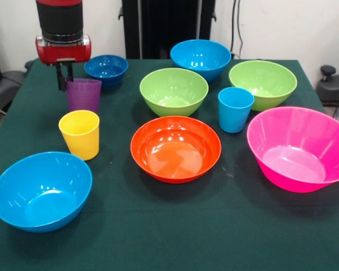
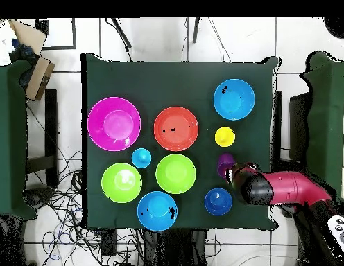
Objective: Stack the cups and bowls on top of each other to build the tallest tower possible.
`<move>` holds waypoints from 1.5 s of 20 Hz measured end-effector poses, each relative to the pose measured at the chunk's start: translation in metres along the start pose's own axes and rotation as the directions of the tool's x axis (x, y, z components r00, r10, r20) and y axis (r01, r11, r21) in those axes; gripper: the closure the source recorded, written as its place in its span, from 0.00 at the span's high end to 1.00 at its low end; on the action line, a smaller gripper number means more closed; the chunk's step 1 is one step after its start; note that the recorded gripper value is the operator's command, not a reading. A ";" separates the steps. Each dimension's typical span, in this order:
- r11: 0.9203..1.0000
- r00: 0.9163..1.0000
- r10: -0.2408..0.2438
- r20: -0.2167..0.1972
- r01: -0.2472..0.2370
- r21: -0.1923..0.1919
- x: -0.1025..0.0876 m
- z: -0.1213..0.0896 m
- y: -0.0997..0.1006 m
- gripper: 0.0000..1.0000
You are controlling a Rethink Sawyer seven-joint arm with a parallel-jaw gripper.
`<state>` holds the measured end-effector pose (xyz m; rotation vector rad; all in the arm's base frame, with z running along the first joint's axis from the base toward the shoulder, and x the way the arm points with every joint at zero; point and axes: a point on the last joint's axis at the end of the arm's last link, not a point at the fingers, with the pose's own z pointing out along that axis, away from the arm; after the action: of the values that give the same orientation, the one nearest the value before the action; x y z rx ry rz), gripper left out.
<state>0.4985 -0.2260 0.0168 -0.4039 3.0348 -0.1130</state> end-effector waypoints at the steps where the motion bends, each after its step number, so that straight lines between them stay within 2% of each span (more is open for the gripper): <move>1: 1.000 1.000 -0.001 0.000 0.001 0.000 0.000 0.000 0.000 0.00; 23: 1.000 1.000 -0.024 -0.001 0.024 -0.004 -0.010 -0.001 0.014 0.00; 30: 1.000 1.000 -0.018 -0.005 0.018 -0.020 -0.010 0.003 0.018 0.00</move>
<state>0.5034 -0.2060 0.0126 -0.4329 3.0397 -0.0856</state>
